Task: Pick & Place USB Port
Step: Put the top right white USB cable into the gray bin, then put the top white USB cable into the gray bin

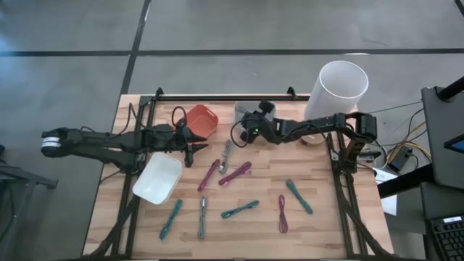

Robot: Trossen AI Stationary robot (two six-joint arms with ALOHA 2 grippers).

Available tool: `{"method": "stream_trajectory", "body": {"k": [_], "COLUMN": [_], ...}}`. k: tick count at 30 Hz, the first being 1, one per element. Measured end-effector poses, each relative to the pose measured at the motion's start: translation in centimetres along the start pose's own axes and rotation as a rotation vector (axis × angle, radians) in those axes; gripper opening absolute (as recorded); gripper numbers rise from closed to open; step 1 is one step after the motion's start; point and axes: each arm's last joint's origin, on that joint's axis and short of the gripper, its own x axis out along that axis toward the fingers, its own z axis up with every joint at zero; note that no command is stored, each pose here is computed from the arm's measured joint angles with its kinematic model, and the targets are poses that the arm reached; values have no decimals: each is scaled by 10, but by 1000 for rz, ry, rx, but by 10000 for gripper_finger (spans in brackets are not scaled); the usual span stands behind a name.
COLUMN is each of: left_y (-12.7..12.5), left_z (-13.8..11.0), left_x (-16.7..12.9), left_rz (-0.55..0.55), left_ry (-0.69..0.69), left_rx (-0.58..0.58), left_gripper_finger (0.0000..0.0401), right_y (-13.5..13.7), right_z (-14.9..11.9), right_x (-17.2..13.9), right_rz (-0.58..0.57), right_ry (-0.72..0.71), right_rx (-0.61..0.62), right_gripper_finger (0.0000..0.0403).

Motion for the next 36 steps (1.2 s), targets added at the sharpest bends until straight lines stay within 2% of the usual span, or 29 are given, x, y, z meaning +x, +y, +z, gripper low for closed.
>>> {"method": "stream_trajectory", "body": {"k": [6, 11, 15, 18, 36], "left_y": [0, 0, 0, 0, 0], "left_z": [0, 0, 0, 0, 0], "left_x": [0, 0, 0, 0, 0], "left_rz": [1, 0, 0, 0, 1], "left_ry": [0, 0, 0, 0, 0], "left_rx": [0, 0, 0, 0, 0], "left_gripper_finger": [115, 115, 115, 115, 115], "right_y": [-5, -6, -4, -3, -3], "right_z": [-21, -29, -29, -28, -26], "right_x": [10, 12, 12, 13, 12], "right_rz": [-19, -15, 61, 112, 140], "right_ry": [64, 84, 82, 78, 72], "right_rx": [92, 122, 119, 142, 161], "right_gripper_finger": [20, 20, 22, 34, 116]}}
